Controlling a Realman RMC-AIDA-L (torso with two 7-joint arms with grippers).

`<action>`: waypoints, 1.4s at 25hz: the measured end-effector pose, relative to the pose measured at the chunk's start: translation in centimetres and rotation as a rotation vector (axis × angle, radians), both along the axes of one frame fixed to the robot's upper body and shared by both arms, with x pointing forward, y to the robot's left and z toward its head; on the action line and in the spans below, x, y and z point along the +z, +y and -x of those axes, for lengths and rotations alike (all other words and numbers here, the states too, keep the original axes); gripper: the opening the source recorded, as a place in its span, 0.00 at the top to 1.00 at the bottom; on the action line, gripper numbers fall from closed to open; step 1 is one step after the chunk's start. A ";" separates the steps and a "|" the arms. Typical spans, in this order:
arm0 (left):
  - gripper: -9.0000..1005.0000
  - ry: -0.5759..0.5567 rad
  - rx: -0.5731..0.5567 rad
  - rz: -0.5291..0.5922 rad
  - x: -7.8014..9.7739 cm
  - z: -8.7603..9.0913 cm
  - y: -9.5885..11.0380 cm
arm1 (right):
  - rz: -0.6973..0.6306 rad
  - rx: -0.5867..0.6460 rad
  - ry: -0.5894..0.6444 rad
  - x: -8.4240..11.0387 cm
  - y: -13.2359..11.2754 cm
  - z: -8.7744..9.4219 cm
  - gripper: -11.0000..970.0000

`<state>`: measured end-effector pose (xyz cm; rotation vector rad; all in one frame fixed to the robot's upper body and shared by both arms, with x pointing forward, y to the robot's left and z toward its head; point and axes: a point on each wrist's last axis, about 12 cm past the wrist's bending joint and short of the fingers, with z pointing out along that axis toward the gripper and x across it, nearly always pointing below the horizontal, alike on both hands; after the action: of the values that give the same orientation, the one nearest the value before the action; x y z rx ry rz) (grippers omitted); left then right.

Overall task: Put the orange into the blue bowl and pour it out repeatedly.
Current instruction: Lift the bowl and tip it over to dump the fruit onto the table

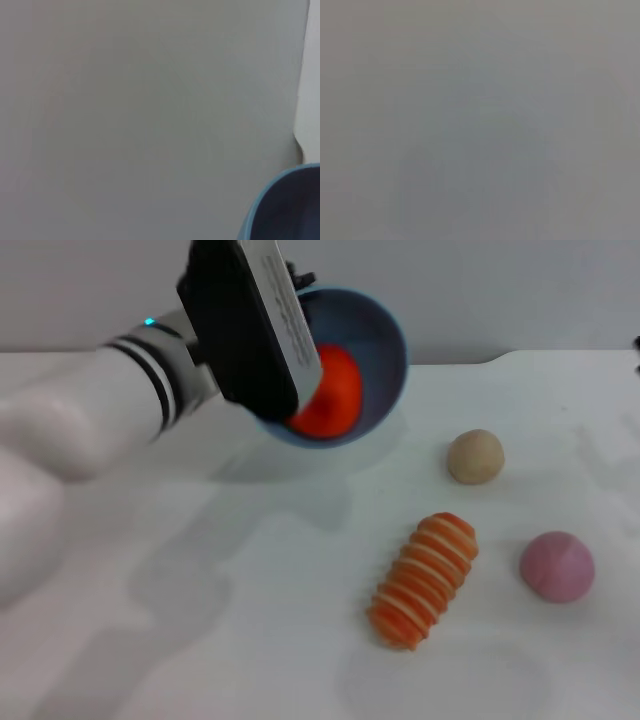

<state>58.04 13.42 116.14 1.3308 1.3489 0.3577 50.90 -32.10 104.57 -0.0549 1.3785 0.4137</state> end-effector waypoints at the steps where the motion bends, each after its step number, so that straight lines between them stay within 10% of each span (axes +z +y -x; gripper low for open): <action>1: 0.99 -0.032 -0.014 0.008 -0.2 0.4 -0.3 | -0.005 -0.019 -0.014 0.2 -0.3 -0.1 0.22; 35: 0.99 -0.439 -0.164 -0.168 -5.1 6.2 -1.0 | -0.015 -0.142 -0.011 -0.1 -1.3 -0.3 0.22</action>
<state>51.83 12.38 111.01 1.3910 0.8534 0.6209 51.22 -33.41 104.49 0.0532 1.3592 0.3044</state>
